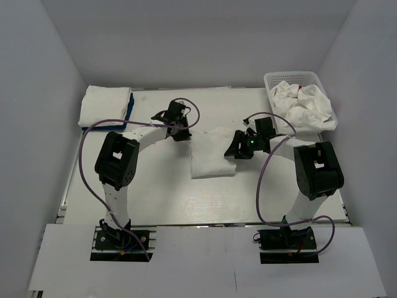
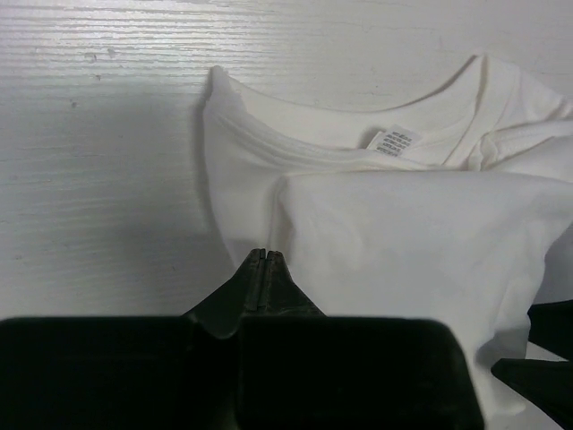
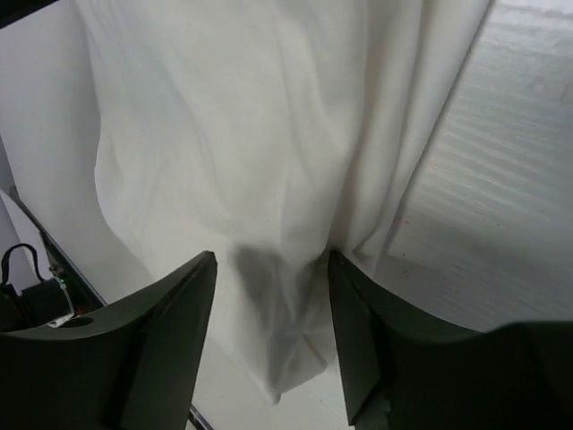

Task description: Fold and stack the t-shirts

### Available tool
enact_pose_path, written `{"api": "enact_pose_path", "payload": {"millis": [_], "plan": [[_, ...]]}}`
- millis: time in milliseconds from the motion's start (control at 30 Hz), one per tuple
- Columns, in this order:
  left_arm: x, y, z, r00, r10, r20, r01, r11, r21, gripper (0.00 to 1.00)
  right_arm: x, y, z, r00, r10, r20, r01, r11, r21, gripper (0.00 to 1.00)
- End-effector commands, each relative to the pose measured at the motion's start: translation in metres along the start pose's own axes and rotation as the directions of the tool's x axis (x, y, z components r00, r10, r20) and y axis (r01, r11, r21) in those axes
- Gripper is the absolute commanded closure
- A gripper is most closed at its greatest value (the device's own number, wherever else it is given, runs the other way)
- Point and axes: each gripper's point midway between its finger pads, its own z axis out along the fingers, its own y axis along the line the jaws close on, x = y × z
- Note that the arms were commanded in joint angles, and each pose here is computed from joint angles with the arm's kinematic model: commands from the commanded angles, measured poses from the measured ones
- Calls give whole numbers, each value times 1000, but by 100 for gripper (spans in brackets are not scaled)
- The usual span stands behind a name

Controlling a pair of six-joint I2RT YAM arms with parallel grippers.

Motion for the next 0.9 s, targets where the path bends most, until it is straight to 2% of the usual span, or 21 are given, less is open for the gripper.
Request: {"api": "enact_pose_path", "payload": {"millis": [0, 33, 67, 100, 133, 167, 200, 267, 433, 567, 667, 867], "plan": [[-28, -24, -34, 996, 19, 92, -27, 996, 84, 100, -26, 12, -19, 994, -91, 63, 89, 995, 36, 40], [-28, -24, -34, 996, 19, 92, -27, 996, 84, 100, -27, 9, -22, 993, -97, 65, 92, 993, 67, 37], [-32, -27, -36, 995, 19, 101, -28, 996, 89, 81, -40, 14, -30, 987, -121, 107, 112, 990, 90, 32], [-29, -25, -36, 996, 19, 91, -27, 996, 83, 71, -40, 12, -32, 988, -116, 103, 104, 989, 108, 28], [-30, -26, -37, 996, 20, 87, -27, 996, 80, 60, -45, 13, -37, 986, -120, 116, 106, 987, 122, 20], [-24, -21, -37, 998, 29, 63, -33, 997, 64, 44, -47, 12, -40, 986, -118, 121, 101, 985, 140, 10], [-21, -19, -38, 998, 29, 50, -32, 998, 56, 19, -50, 14, -42, 984, -123, 127, 104, 983, 150, 10], [-17, -19, -46, 998, 40, 43, -43, 997, 68, 0, -54, 9, -47, 983, -124, 139, 95, 976, 198, 10], [24, -31, -52, 993, 116, -33, -107, 975, 193, 0, -59, 11, -54, 976, -137, 169, 99, 972, 214, 10], [49, -26, -44, 988, 120, -99, -95, 969, 230, 0, -58, 14, -58, 975, -137, 176, 99, 973, 211, 10], [62, -25, -32, 982, 136, -128, -103, 966, 237, 4, -58, 12, -60, 973, -138, 187, 96, 971, 217, 10], [65, -15, -4, 978, 127, -165, -98, 980, 176, 21, -56, 12, -64, 972, -138, 192, 94, 971, 220, 10]]}}
